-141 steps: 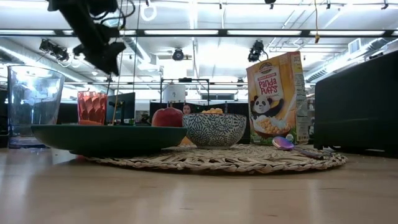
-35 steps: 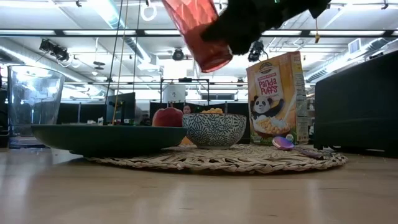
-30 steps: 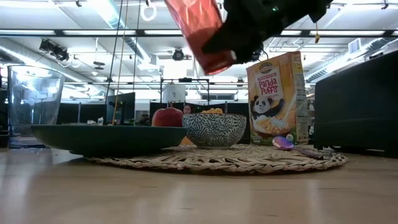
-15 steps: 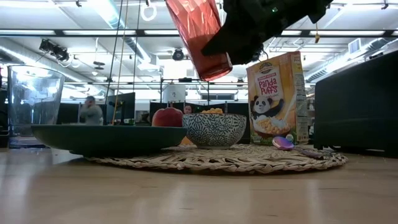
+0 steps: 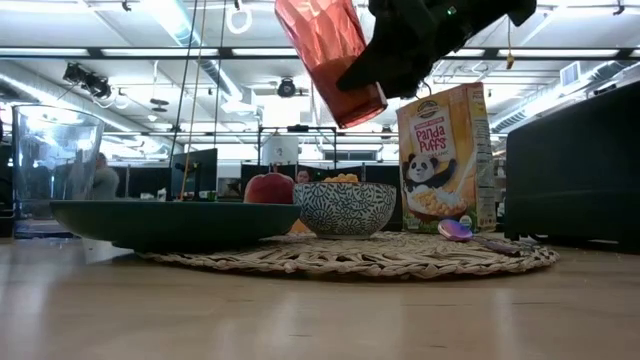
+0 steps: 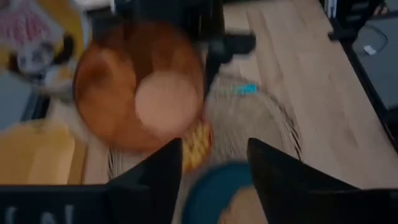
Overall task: Arrange a breakfast setting
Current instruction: Put the brown cup of milk to the top right of the brown table mat
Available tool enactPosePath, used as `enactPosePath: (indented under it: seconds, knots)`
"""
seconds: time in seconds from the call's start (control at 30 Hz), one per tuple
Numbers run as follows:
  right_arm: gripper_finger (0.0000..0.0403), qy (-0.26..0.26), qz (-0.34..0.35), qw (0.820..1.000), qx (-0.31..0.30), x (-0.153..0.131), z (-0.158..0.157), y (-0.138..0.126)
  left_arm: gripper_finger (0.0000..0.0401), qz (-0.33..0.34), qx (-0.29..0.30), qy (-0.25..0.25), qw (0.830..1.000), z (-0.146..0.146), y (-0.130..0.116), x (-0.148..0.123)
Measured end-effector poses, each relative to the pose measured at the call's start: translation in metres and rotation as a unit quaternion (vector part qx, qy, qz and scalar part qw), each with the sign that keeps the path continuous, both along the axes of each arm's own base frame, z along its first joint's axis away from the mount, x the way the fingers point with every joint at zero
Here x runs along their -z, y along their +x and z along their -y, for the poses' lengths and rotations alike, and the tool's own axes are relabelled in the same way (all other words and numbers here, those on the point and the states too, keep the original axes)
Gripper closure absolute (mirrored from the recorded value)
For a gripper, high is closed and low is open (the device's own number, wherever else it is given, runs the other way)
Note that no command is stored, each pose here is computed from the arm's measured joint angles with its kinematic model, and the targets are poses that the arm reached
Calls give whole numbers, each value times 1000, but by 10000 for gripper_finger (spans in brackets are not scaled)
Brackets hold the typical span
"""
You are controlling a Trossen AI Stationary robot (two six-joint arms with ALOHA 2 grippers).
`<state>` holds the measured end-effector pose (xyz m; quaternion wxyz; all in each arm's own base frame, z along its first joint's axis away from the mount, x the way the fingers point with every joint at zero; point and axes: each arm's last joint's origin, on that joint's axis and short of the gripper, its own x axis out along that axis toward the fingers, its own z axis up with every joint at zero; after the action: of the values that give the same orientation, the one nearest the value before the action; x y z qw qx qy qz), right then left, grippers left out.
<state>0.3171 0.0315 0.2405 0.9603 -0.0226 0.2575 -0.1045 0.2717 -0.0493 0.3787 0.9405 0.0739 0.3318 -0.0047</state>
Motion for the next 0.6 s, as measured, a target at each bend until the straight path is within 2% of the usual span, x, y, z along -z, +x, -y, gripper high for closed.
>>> enactPosePath:
  seconds: [0.1, 0.2, 0.43, 0.6]
  knots:
    - [65, -1, -6, 1000, 17, 8, 10, -5, 197, -24, -16, -19, 999, -1, -19, -4]
    - [65, -8, -11, 999, 41, 18, 24, -16, 196, -38, -19, -36, 998, 4, -42, -6]
    - [65, -23, -35, 996, 85, 34, 72, -34, 206, -20, 54, -54, 997, 28, -83, 13]
    - [65, -29, -51, 996, 61, 36, 98, -38, 206, 15, 78, -70, 994, 34, -93, 28]
